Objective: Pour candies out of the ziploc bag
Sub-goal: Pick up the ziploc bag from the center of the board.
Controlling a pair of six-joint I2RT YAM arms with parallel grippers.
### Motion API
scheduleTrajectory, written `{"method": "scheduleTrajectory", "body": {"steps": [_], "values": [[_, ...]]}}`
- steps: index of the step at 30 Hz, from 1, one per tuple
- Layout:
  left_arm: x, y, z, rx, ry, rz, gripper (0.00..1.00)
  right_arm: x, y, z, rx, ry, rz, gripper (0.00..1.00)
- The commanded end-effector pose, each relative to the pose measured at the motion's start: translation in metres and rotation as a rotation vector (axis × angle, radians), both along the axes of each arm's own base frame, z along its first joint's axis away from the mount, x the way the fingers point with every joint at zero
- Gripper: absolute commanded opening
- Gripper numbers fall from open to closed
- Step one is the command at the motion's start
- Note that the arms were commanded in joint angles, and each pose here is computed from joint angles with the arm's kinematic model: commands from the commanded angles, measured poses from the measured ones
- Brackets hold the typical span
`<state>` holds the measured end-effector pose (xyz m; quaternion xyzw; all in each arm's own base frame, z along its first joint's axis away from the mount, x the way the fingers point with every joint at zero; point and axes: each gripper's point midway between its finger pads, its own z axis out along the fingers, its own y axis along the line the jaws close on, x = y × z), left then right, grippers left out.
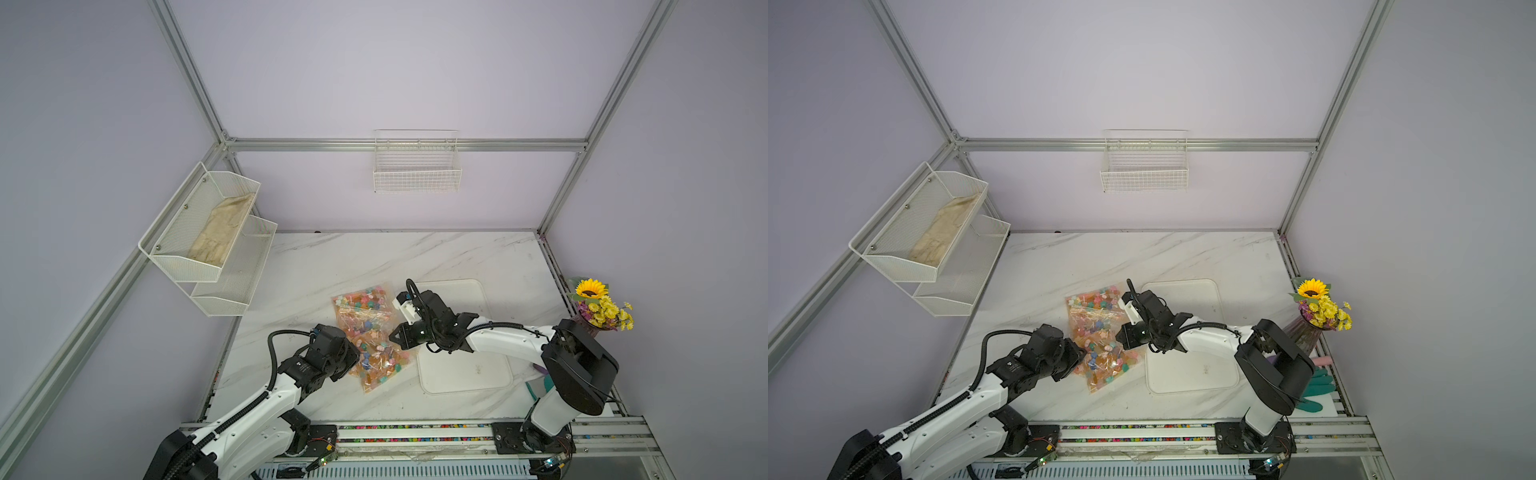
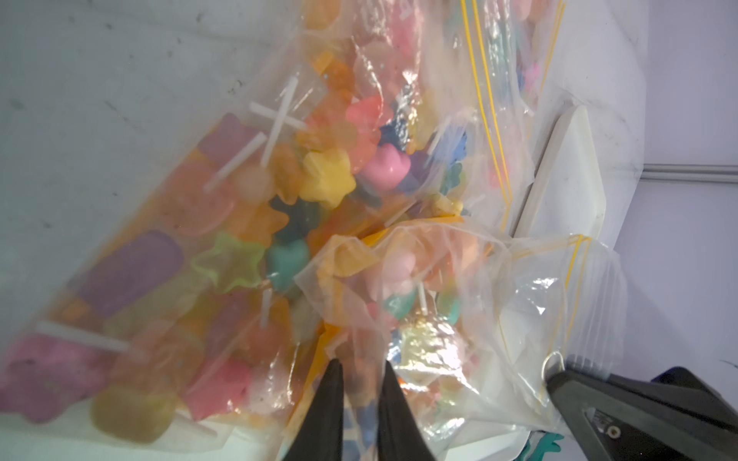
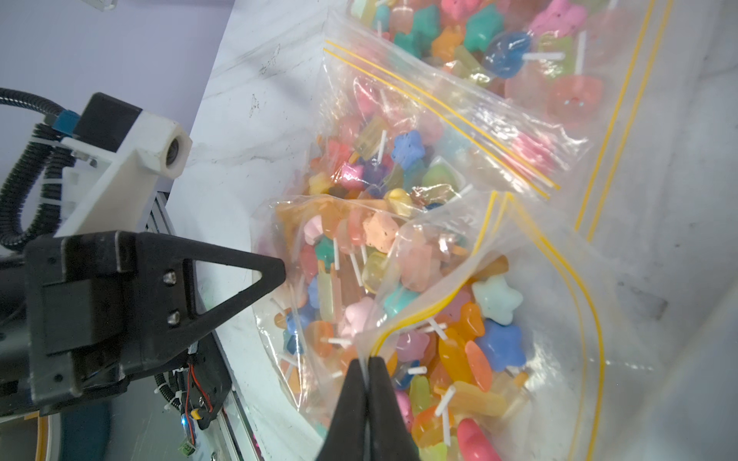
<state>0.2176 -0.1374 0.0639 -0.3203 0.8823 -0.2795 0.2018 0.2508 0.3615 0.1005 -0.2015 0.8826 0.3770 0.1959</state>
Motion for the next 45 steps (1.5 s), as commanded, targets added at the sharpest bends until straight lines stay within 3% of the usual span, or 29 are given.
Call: {"method": "scheduleTrajectory", "body": {"steps": [1, 5, 32, 45], "values": [[0.001, 0.001, -0.004, 0.010, -0.011, -0.002, 0.09, 0.006, 0.008, 0.008, 0.024, -0.020, -0.009, 0.06], [0.002, 0.000, -0.002, 0.010, -0.010, -0.005, 0.00, 0.006, 0.008, 0.007, 0.023, -0.018, -0.009, 0.06], [0.031, -0.009, 0.081, 0.032, -0.169, -0.042, 0.00, 0.014, 0.000, 0.072, 0.112, -0.168, -0.056, 0.00], [0.045, -0.018, 0.096, 0.047, -0.182, -0.068, 0.00, 0.021, 0.006, 0.106, 0.161, -0.263, -0.041, 0.00]]}}
